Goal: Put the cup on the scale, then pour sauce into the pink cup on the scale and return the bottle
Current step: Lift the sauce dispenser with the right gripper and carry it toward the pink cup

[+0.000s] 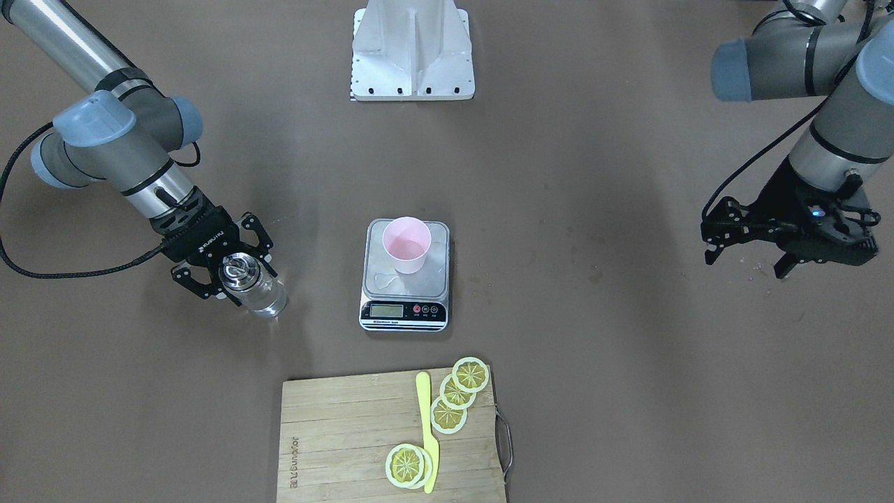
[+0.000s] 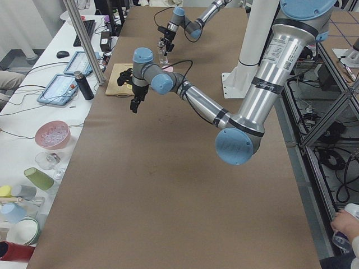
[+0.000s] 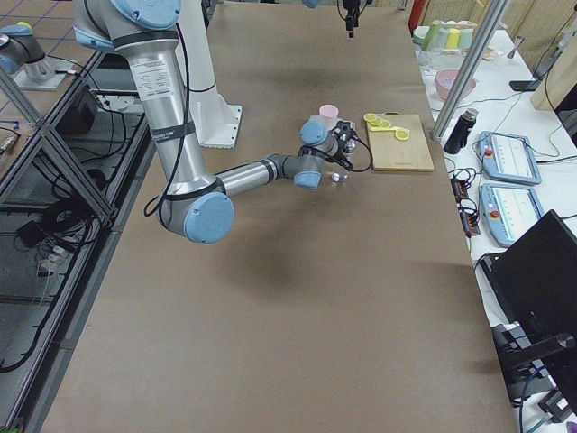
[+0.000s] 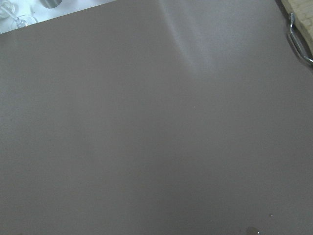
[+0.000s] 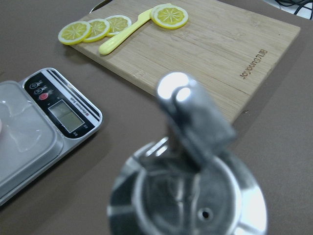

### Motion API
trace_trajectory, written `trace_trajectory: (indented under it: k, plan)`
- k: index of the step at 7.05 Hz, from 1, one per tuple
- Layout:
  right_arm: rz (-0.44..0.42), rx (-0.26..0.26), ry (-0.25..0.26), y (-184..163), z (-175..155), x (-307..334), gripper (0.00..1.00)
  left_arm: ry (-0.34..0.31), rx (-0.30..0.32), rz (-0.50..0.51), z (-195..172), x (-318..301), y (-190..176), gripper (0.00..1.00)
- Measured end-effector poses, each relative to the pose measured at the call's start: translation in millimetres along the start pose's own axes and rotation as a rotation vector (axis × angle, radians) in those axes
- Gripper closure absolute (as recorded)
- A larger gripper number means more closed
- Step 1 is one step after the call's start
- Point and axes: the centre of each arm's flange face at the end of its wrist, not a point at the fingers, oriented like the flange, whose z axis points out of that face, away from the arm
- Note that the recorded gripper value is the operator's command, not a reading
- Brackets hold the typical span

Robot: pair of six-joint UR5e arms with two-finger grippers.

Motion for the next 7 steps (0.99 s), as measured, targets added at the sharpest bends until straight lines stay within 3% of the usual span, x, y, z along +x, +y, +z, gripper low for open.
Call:
trace_trajectory:
  k: [3,7]
  plan:
    - [0.058,-0.009,0.006,-3.8,1.9,-2.1,1.0,-0.032,0.002,0.035,-3.8,-58.3,21.6,0.03]
    - [0.021,-0.119,0.087,-36.1,-7.3,-14.1,1.0,0.057,0.023,-0.006,20.7,-164.9,90.3,0.03]
